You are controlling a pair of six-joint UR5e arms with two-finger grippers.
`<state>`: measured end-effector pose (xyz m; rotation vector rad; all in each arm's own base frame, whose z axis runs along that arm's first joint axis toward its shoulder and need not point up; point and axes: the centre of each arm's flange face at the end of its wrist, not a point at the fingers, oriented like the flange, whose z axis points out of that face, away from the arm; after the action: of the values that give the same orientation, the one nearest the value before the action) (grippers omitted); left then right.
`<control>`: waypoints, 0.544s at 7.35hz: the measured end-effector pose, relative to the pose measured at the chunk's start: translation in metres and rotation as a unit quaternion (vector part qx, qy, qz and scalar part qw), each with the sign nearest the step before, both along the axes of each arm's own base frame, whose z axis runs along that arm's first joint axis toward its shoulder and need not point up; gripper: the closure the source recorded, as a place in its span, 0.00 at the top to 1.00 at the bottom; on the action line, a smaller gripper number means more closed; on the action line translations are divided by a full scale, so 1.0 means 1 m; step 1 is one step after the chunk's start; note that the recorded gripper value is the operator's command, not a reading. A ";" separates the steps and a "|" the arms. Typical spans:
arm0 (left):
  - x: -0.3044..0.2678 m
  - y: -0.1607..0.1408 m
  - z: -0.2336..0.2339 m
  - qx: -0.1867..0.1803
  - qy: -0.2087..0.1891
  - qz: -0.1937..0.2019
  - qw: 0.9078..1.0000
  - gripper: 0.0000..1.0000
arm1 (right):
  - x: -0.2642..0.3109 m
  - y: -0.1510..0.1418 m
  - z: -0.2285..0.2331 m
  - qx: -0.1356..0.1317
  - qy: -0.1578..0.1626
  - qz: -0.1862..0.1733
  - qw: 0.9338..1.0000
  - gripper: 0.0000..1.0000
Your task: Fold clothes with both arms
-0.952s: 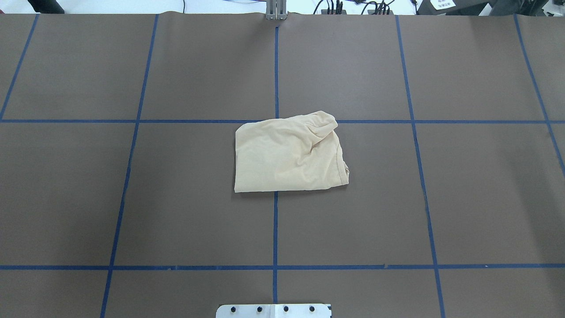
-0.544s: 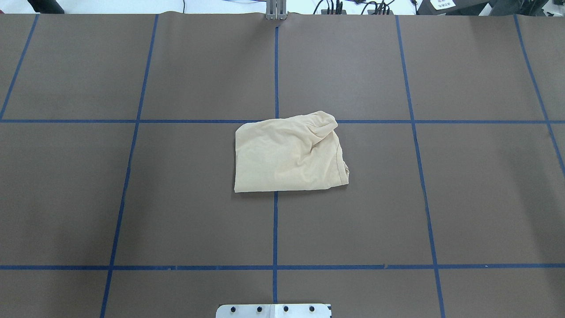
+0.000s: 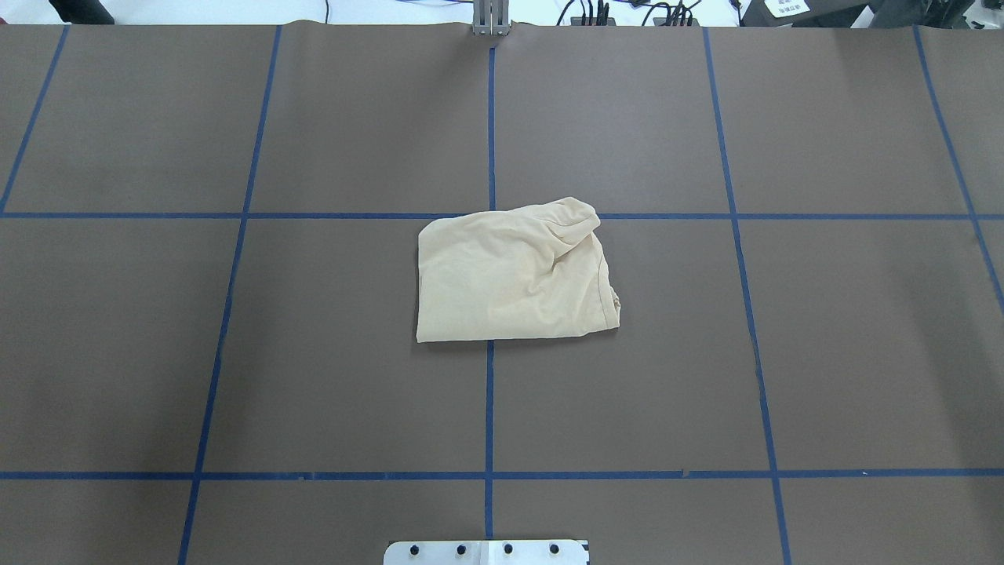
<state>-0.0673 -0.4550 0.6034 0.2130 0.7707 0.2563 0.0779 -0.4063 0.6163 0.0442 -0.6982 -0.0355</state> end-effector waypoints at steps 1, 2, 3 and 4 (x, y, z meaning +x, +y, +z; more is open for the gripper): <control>-0.001 0.001 0.006 -0.008 -0.003 -0.002 1.000 1.00 | 0.000 0.000 0.000 0.000 0.000 0.000 1.000 1.00; -0.001 0.002 0.010 -0.012 -0.008 -0.002 1.000 1.00 | -0.001 0.000 -0.001 0.000 -0.001 0.001 1.000 1.00; -0.002 0.004 0.011 -0.010 -0.012 -0.002 1.000 1.00 | -0.001 0.000 -0.001 0.000 -0.001 0.001 1.000 1.00; -0.002 0.004 0.008 -0.007 -0.015 -0.002 1.000 1.00 | -0.001 0.000 -0.001 0.000 -0.001 0.001 1.000 1.00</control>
<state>-0.0697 -0.4509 0.6117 0.1972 0.7418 0.2501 0.0771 -0.4068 0.6151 0.0447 -0.6997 -0.0339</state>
